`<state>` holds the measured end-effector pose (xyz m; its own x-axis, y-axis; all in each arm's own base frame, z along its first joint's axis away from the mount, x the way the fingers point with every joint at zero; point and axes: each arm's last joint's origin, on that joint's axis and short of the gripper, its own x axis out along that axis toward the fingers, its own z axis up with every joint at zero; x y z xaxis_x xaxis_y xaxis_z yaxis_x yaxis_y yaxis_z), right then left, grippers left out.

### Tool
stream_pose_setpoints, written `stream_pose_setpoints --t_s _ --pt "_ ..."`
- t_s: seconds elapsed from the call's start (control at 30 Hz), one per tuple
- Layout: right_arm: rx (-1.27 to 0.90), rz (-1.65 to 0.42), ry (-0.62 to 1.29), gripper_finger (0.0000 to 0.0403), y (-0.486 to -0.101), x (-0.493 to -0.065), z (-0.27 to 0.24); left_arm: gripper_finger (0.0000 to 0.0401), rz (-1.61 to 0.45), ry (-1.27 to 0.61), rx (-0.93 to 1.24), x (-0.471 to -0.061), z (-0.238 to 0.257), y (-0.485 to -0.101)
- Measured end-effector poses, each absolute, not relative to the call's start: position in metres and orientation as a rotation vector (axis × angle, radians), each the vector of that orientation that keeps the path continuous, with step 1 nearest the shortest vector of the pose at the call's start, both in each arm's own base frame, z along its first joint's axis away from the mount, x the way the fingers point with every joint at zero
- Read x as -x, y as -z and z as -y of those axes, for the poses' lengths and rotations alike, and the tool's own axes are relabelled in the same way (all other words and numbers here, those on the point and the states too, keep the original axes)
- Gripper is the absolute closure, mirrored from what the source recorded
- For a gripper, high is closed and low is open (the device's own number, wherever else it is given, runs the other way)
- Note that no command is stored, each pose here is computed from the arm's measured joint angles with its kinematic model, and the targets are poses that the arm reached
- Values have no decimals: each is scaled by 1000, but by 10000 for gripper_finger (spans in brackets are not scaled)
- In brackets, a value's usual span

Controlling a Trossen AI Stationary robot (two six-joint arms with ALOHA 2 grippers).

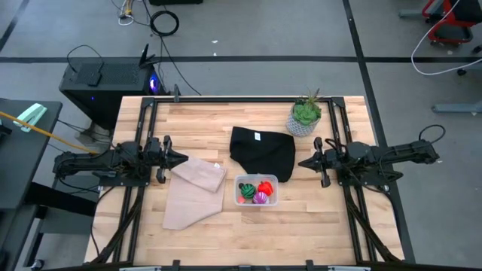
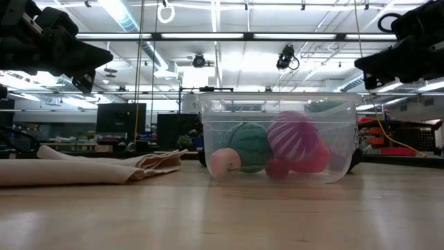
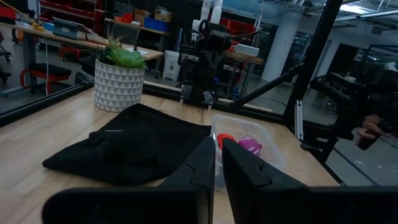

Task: Pick and placing Produce into tupperware
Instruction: Return to Home Position

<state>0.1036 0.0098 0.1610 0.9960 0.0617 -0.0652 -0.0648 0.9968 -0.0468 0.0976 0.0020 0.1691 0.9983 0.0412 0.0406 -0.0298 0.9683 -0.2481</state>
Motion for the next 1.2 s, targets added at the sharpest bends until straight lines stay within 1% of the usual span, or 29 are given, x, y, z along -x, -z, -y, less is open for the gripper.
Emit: stream_pose_setpoints --t_s 0.17,0.43,0.63,0.83,1.07,1.2 --pt "77 38 -6 402 -171 -103 -8 373 46 -36 250 -98 -2 -169" --pt "109 60 19 402 -174 -103 -7 362 46 -36 250 -98 -2 -169" --pt "144 148 69 402 -195 -94 -5 367 46 -36 250 -98 -2 -169" --pt "80 67 62 403 -186 -93 -5 373 46 -36 250 -98 -2 -169" --pt "74 83 60 403 -182 -94 -5 361 45 -36 250 -98 -2 -169" --pt "72 116 52 403 -178 -96 -6 364 44 -36 250 -98 -2 -169"
